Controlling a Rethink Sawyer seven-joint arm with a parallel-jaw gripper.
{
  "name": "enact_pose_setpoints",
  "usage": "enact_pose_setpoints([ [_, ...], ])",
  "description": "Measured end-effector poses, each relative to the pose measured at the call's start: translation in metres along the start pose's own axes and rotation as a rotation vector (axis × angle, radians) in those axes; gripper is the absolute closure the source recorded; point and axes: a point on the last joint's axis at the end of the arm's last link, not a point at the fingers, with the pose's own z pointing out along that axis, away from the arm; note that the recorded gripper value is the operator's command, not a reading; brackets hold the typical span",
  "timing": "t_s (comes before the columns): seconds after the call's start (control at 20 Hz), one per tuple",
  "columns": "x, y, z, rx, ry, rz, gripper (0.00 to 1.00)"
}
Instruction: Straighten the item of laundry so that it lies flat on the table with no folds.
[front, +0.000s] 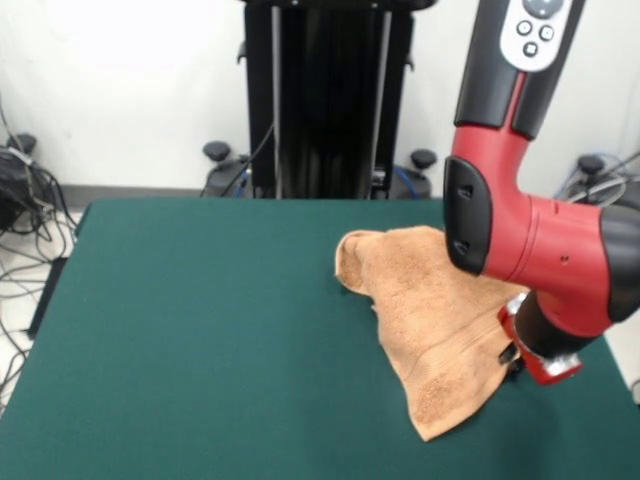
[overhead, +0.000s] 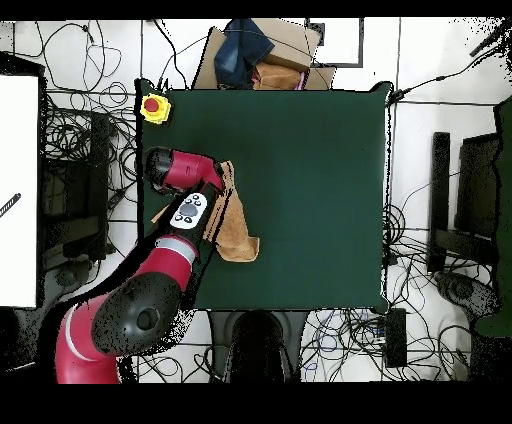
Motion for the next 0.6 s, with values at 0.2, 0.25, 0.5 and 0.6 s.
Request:
enact_pose_setpoints([
  [0.2, -0.0004, -0.0026, -0.0001, 0.014, -0.003, -0.006, 0.00],
  [0.25, -0.0005, -0.0033, -0.0003, 0.017, -0.003, -0.007, 0.00],
  [0.5, -0.0015, -0.0090, -0.0014, 0.056, 0.011, -0.012, 0.00],
  [0.6, -0.0015, -0.0087, -0.0014, 0.056, 0.011, -0.012, 0.00],
])
